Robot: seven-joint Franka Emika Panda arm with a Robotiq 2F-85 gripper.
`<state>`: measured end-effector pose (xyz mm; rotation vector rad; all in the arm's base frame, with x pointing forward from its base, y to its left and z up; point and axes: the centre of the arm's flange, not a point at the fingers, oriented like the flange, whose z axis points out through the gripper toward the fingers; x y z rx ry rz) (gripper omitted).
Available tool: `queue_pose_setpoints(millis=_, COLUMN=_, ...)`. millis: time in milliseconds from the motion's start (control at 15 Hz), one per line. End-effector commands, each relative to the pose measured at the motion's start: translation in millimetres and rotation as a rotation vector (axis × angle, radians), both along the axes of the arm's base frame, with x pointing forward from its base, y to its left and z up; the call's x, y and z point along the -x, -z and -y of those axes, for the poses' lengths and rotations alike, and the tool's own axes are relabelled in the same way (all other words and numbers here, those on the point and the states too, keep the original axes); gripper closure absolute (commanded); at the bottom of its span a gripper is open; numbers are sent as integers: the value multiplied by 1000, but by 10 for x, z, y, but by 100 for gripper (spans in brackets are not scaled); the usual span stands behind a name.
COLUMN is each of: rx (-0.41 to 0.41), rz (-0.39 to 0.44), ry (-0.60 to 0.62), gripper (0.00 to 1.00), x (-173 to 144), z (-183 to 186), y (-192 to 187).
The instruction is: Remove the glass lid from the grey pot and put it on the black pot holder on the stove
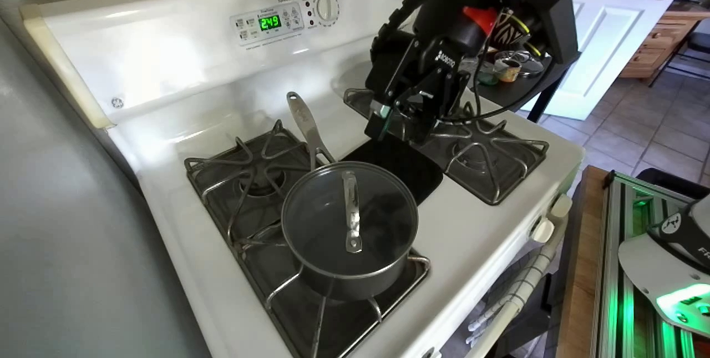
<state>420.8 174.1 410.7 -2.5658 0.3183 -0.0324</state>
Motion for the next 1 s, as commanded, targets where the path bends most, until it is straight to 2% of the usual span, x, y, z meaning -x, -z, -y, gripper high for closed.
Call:
queue_pose_setpoints(millis=0, rx=0, rz=0, ry=0, gripper=0, x=0, z=0, y=1)
queue_pose_setpoints(millis=467, rx=-117, rz=-50, ry=25, gripper=0, x=45, z=-237, y=194)
queue_pose_setpoints(millis=933, rx=-194, rz=-51, ry=82, gripper=0, x=-70, z=-314, y=498)
